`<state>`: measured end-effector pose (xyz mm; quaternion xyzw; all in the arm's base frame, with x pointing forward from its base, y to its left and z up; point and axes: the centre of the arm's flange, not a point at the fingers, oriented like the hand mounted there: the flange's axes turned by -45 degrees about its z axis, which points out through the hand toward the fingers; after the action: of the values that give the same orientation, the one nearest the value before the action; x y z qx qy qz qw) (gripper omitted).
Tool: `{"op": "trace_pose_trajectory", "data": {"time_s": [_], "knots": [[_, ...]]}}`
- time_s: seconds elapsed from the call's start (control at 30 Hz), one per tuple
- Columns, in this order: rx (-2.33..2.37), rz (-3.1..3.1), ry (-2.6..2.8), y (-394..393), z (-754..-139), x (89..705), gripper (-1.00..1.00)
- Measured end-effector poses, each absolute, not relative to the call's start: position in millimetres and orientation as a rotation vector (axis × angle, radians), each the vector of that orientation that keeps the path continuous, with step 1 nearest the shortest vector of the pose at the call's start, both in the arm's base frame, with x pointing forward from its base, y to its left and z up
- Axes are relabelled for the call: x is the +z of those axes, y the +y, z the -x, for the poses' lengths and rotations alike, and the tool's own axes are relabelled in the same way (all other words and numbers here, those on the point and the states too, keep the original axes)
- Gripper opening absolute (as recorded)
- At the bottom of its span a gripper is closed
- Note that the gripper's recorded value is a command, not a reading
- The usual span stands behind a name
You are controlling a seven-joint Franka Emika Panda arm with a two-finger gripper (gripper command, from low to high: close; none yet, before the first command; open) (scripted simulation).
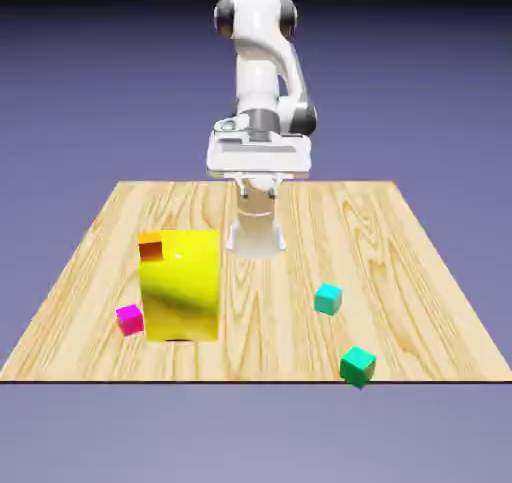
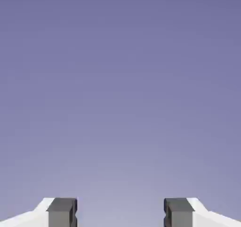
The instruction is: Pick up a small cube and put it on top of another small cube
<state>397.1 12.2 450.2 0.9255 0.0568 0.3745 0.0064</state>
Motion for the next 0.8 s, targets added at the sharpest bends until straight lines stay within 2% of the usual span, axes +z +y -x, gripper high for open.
{"op": "trace_pose_trajectory", "data": {"time_s": [0.4, 0.8], "knots": [[0.707, -2.742, 1.146, 98.4, -455.0, 348.0, 0.00], [0.209, -2.082, 1.948, 184.3, -471.3, 236.5, 0.00]]}}
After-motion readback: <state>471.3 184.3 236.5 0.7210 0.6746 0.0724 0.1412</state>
